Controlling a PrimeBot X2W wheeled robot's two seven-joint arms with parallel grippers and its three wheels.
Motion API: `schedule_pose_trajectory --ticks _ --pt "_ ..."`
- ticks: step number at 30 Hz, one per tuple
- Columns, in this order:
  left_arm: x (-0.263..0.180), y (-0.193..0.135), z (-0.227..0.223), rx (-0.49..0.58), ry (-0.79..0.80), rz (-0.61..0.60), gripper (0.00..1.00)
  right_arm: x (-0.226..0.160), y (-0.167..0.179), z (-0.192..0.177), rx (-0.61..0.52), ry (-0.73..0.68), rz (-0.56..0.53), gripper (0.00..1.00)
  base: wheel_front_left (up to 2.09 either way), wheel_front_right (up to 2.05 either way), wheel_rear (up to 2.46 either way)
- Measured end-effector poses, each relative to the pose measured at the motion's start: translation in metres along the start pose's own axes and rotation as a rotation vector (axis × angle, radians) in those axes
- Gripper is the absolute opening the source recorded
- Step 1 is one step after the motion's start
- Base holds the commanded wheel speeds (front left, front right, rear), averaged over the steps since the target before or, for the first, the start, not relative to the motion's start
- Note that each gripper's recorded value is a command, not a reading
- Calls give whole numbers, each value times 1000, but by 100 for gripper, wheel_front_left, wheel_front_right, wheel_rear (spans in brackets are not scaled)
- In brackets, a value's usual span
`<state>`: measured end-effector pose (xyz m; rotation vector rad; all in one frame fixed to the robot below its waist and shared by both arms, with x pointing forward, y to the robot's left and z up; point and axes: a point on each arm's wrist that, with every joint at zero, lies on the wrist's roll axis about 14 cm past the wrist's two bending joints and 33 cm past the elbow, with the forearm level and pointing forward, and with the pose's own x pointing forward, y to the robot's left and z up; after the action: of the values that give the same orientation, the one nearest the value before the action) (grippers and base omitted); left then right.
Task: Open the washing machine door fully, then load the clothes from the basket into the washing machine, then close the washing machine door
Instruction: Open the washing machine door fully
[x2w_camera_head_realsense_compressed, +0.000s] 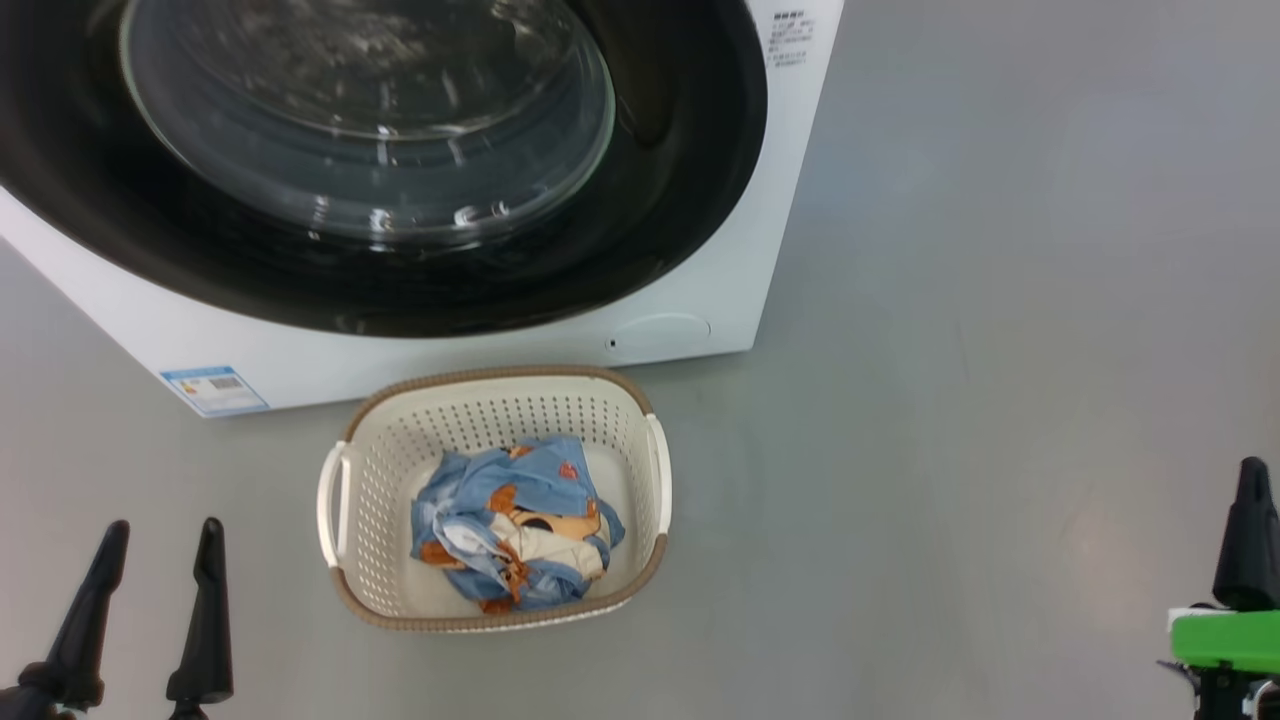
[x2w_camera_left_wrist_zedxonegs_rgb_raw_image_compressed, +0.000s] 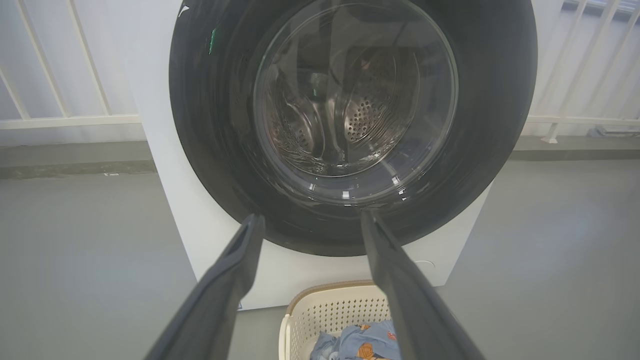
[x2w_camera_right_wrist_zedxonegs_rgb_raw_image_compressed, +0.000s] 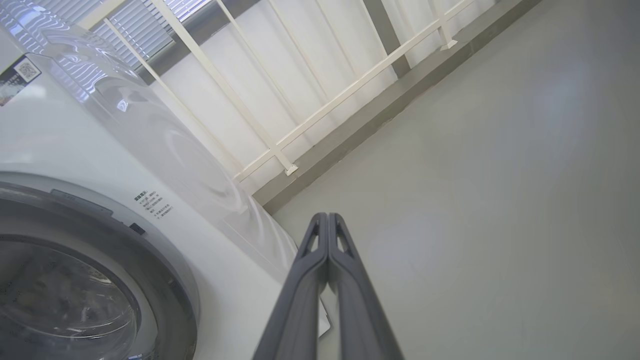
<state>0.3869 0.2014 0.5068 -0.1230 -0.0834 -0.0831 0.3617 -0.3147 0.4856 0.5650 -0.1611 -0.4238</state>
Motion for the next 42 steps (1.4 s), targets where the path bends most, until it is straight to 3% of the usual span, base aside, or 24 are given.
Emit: schedule_pose_trajectory --ticks 6,13,20,29,42 --pt "6 7 -11 4 33 6 100 17 -9 -8 186 -21 -73 0 0 0 0" --pt "8 17 -20 22 62 18 100 49 21 -23 538 -5 -49 0 0 0 0" --pt "8 29 -25 46 82 35 100 84 32 -15 758 26 -11 0 0 0 0" --pt "8 40 -37 62 120 56 100 118 61 -28 905 130 65 0 0 0 0" --pt "5 62 -47 90 161 104 100 156 121 -61 959 325 211 0 0 0 0"
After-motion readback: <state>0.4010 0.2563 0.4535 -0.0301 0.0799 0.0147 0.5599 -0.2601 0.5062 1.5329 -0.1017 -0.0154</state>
